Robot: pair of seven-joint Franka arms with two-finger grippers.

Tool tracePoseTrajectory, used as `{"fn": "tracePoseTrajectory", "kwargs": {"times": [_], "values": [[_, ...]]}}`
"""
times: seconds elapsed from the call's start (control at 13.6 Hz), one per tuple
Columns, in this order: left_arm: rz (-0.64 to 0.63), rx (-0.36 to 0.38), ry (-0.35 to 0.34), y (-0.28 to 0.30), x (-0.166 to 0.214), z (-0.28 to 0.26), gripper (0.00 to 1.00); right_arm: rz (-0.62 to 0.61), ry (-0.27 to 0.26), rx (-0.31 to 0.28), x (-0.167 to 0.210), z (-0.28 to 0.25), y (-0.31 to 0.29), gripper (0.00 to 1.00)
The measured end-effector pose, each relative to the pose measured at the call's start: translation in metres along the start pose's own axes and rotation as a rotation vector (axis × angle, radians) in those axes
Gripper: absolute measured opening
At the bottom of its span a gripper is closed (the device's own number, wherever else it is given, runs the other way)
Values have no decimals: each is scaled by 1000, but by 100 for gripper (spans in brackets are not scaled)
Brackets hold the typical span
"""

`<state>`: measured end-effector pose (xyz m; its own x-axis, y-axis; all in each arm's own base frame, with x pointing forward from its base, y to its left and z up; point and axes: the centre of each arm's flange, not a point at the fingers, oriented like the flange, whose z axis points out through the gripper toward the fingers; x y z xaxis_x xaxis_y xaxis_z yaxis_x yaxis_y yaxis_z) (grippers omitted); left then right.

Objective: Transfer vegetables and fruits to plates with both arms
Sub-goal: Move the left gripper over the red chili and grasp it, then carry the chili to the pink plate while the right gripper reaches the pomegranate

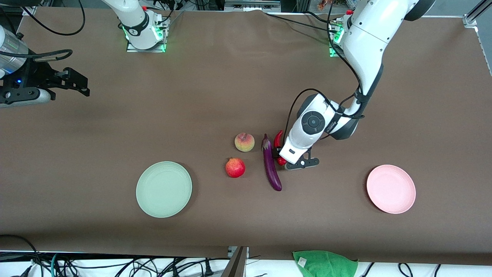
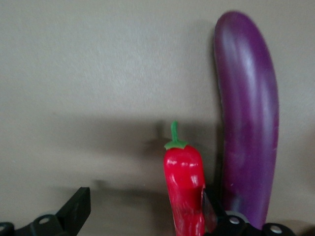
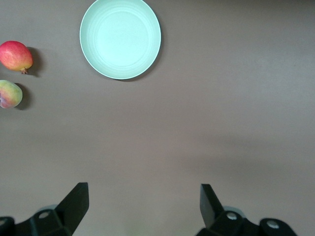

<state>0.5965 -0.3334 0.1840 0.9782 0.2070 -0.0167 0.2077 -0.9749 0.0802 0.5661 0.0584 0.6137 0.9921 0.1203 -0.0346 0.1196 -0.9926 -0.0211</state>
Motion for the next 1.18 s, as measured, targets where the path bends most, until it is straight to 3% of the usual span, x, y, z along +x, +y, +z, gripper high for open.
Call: {"fn": "tracePoseTrajectory", "kwargs": {"times": [0.44, 0.96, 1.18], "values": [[-18, 3, -12, 15, -18, 5, 100, 0, 0, 0, 0, 0, 0, 100], [-21, 14, -20, 10, -23, 11, 27, 0, 0, 0, 0, 0, 0, 100], [-25, 8, -12, 7, -17, 7, 27, 0, 1, 0, 0, 0, 0, 100]]}}
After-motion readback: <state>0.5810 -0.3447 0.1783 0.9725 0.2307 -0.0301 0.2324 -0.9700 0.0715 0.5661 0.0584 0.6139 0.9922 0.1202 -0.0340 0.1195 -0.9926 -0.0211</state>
